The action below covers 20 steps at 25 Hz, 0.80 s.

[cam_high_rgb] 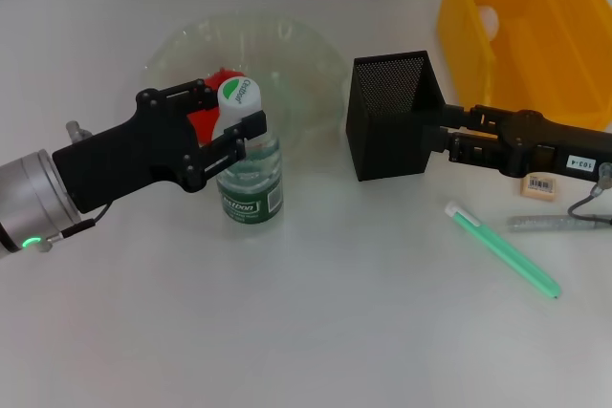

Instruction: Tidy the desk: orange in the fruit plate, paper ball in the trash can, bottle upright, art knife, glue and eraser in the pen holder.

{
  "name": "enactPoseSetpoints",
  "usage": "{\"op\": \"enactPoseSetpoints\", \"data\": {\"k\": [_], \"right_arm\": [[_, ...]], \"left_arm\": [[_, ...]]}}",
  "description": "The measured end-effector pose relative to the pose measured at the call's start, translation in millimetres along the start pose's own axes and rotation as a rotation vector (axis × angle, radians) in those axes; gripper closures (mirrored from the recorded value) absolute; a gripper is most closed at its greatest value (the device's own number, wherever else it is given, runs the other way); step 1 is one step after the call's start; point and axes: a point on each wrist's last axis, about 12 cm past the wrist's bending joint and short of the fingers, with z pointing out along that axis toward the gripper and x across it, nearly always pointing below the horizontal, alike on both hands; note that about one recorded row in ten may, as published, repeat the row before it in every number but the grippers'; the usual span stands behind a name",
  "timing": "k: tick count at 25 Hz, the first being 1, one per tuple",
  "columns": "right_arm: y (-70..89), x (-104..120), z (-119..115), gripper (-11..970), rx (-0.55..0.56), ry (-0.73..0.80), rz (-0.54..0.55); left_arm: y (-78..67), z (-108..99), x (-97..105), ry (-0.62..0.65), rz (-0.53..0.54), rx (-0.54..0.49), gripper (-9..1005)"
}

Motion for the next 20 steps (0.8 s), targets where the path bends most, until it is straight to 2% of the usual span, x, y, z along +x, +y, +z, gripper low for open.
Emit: {"op": "enactPoseSetpoints", "data": {"k": [7,10,13,16,20], "right_arm": [[-0.2,0,-1,234,0.003,-0.003,0.001],[0.0,1,-1,235,0.003,-0.004,0.001],[0.7,1,-1,236,-0.004,-0.004,0.002],[1.8,-1,-2,237,-0.015,-0.004,0.005],[2.8,-11,-6,238,-0.039,0.018,0.026]], "left_arm": [[-3.0,-8,-4,-0.069,-0.029,-0.015,522],[-4.5,-11,-4,-0.081,-0.032,-0.014,287],[-6.3,-15,-6,-0.104,-0.034,-0.006,262],[-9.6,-31,-17,-0.195,-0.058,0.011,237],[-11.4,-47,-32,-0.198,-0.097,0.113,203]]}}
